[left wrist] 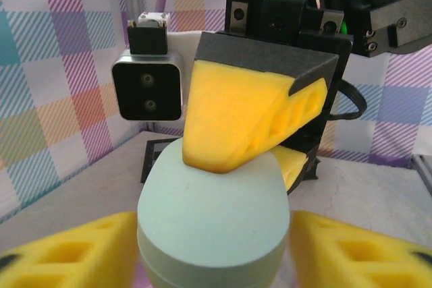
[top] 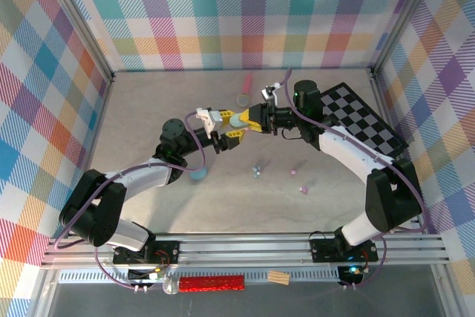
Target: Insert the wireless bluetooth earbuds into the charging case
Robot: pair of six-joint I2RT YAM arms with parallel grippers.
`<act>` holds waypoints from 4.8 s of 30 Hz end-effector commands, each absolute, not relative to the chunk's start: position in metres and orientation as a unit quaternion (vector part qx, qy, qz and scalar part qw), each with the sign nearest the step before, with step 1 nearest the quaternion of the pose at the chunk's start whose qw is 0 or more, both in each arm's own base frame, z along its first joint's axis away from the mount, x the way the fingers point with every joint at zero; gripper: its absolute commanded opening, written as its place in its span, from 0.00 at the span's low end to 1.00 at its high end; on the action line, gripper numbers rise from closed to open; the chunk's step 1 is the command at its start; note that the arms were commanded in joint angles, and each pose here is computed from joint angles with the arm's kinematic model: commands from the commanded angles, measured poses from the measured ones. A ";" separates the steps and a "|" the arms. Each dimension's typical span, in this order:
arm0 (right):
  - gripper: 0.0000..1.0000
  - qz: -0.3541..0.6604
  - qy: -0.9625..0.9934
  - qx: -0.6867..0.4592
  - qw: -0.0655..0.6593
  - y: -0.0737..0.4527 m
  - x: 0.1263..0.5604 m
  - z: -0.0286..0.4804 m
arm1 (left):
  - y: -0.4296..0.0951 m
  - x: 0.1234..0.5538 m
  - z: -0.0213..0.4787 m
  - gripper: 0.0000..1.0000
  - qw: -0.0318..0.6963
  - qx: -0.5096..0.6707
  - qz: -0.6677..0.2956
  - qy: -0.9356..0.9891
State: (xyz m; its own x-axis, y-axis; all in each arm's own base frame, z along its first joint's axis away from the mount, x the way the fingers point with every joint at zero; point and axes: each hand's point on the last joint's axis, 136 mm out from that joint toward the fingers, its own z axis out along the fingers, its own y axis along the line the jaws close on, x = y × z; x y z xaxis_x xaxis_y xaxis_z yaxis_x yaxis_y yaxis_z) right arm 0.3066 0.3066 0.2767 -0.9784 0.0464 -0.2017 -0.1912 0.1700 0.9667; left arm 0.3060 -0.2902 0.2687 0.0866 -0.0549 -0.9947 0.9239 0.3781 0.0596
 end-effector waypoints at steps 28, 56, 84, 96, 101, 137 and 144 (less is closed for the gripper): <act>0.27 0.328 0.892 0.229 0.209 0.131 0.369 0.040 | -0.282 0.295 0.195 1.00 0.527 0.449 -0.268 0.671; 0.77 0.294 0.903 0.153 0.275 0.130 0.336 0.116 | -0.152 0.282 0.066 0.95 0.093 0.435 0.063 0.893; 0.75 0.295 0.901 0.154 0.277 0.132 0.333 0.120 | -0.154 0.274 0.025 0.37 0.007 0.395 0.040 0.918; 0.77 0.395 0.842 -0.043 0.364 0.201 0.323 0.186 | -0.206 0.335 0.123 0.37 0.266 0.130 -0.139 0.945; 0.78 0.428 0.797 -0.124 0.408 0.238 0.306 0.211 | -0.229 0.347 0.175 0.37 0.341 -0.060 -0.319 0.882; 0.45 0.440 0.702 -0.292 0.478 0.334 0.304 0.217 | -0.281 0.333 0.199 0.31 0.184 -0.389 -0.594 0.679; 0.29 0.443 0.708 -0.301 0.460 0.337 0.302 0.212 | -0.285 0.334 0.205 0.31 0.183 -0.381 -0.602 0.677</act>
State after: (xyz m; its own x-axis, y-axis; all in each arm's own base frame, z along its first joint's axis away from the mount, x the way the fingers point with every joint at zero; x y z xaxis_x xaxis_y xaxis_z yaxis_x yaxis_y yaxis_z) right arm 0.3108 0.3229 0.1939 -0.4250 -0.0118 -0.9051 -0.7845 0.5037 0.3618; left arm 0.3377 -0.2740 0.1835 -0.6041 -0.7744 0.1880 -0.3407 0.0377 -0.9394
